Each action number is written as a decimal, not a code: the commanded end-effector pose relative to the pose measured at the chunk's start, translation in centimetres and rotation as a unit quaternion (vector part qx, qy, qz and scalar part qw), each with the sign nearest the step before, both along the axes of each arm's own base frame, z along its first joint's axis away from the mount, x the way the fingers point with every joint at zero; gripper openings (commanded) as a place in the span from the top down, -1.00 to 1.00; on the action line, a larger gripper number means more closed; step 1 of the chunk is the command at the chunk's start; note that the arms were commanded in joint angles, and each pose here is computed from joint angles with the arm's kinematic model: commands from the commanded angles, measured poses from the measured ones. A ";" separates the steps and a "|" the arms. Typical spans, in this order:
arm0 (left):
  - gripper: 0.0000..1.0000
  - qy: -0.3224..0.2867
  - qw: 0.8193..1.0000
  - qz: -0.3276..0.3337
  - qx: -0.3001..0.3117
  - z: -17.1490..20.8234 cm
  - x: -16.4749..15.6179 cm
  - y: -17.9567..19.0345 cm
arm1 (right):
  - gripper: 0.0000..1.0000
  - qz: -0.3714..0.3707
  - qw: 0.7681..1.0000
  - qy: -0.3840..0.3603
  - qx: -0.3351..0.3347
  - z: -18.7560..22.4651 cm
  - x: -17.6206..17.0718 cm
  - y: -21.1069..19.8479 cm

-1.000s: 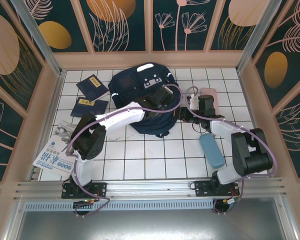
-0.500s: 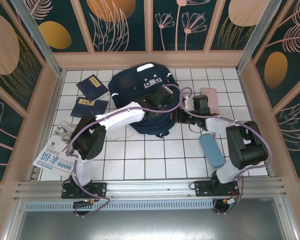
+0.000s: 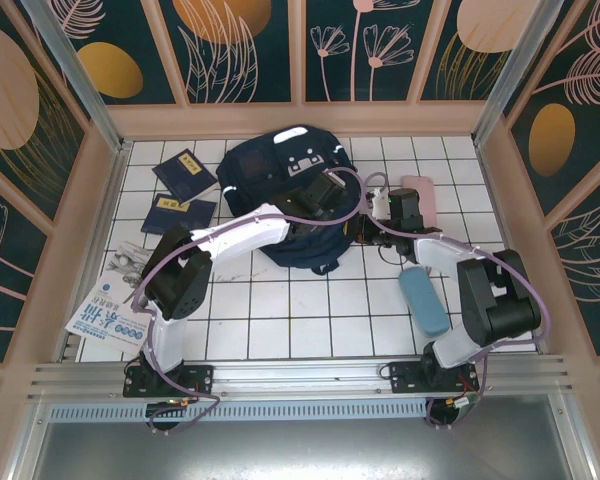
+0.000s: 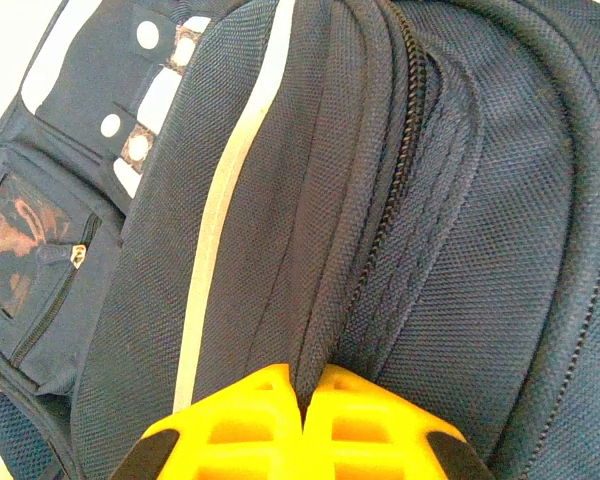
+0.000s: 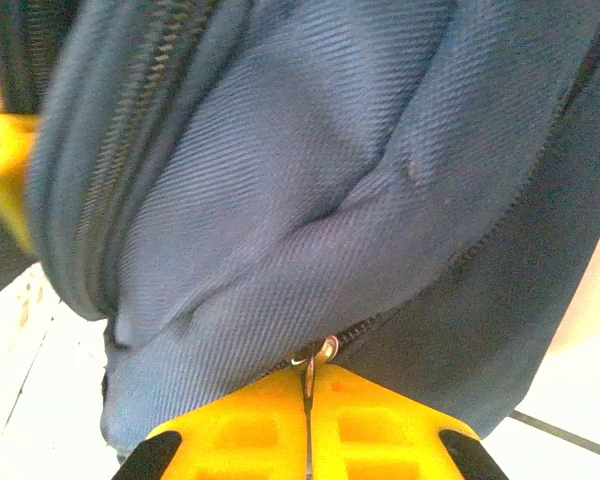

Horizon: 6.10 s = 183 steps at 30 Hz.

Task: Pack the student bag

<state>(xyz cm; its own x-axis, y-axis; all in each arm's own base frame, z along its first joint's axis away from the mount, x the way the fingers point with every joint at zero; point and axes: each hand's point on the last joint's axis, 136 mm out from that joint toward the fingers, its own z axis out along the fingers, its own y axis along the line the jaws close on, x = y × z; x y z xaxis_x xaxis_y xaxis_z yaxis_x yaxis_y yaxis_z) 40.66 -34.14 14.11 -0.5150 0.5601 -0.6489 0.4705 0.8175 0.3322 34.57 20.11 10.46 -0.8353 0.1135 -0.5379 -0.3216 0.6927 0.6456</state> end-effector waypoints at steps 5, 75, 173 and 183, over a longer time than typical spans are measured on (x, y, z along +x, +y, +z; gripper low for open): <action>1.00 -0.063 0.994 0.044 -0.082 5.4 2.6 -1.3 | 0.86 0.054 0.997 0.027 0.052 1.4 -5.4 3.1; 0.15 0.145 0.887 0.055 -0.434 6.0 -11.8 1.6 | 0.08 0.045 0.936 0.019 0.348 11.9 0.4 7.4; 1.00 0.054 0.924 0.255 -0.281 0.1 -9.3 11.2 | 0.39 -0.061 0.988 0.054 0.134 4.7 1.4 10.3; 1.00 0.058 0.950 0.237 -0.194 -0.2 -9.2 12.6 | 0.55 -0.135 0.982 0.065 0.117 2.3 2.7 6.8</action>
